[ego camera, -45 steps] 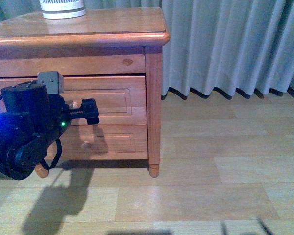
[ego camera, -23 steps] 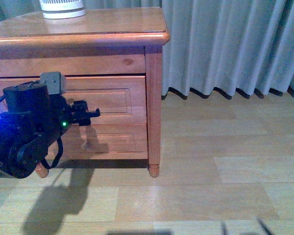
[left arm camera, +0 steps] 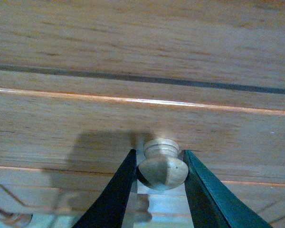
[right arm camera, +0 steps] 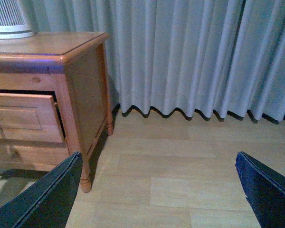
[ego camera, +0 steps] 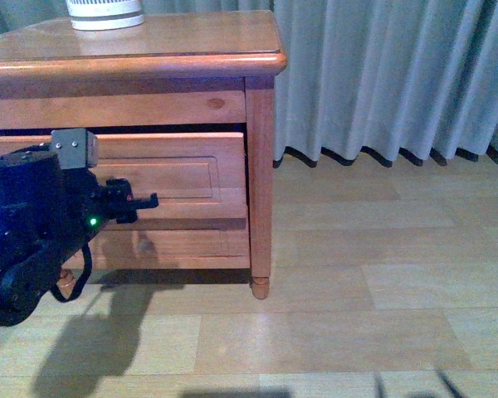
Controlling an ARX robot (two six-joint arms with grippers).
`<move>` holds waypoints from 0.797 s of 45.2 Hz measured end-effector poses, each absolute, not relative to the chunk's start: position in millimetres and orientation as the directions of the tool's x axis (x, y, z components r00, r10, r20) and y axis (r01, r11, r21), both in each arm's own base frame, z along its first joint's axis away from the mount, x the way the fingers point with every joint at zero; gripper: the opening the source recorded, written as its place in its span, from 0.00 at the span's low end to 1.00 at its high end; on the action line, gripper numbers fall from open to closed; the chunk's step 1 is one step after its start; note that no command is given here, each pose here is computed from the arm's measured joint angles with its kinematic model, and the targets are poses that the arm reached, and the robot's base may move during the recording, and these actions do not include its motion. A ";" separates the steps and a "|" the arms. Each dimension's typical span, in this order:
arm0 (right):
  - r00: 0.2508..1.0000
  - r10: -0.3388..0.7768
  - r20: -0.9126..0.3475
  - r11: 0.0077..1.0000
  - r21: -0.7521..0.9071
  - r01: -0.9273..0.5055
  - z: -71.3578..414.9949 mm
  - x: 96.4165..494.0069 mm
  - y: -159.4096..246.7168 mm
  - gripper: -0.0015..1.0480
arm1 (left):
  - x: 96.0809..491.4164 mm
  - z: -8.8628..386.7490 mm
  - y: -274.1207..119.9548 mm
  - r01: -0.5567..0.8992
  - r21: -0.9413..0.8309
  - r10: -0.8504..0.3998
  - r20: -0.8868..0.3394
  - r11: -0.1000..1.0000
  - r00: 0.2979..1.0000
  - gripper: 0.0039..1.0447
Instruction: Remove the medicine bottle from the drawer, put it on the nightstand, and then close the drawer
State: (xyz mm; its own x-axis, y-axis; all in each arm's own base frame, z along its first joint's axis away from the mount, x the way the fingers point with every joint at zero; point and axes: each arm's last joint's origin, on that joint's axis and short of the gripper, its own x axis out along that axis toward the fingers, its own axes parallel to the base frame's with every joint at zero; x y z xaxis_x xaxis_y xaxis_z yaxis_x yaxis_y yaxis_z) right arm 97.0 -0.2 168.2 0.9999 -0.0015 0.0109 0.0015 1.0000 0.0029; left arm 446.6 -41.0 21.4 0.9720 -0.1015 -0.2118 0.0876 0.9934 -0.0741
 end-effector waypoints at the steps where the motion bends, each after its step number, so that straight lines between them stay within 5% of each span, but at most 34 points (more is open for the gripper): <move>1: 1.000 -0.002 0.011 1.000 0.003 0.002 168.2 97.0 -0.2 0.93 | 439.5 21.9 -40.0 0.097 -0.075 -0.111 -0.216 0.992 0.970 0.25; 21: 1.000 -0.002 0.011 1.000 0.003 0.001 168.2 97.0 -0.2 0.93 | 322.0 38.6 -38.2 0.134 -0.080 -0.154 -0.349 0.988 0.924 0.24; 33: 1.000 -0.002 0.011 1.000 0.003 0.001 168.2 97.0 -0.2 0.93 | 296.0 42.5 -37.7 0.136 -0.071 -0.153 -0.395 0.988 0.906 0.24; 36: 1.000 -0.002 0.011 1.000 0.003 0.001 168.2 97.0 -0.2 0.93 | 295.9 43.0 -37.9 0.145 -0.066 -0.159 -0.400 0.987 0.903 0.35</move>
State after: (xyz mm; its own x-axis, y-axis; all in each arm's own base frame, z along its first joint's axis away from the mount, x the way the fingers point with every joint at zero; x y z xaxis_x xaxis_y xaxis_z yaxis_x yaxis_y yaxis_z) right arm 97.0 -0.2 168.2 0.9999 -0.0015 0.0109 0.0015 1.0000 0.0029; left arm 295.9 -37.9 43.0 0.9025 -0.1591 -0.4002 0.1449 0.9873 -0.0656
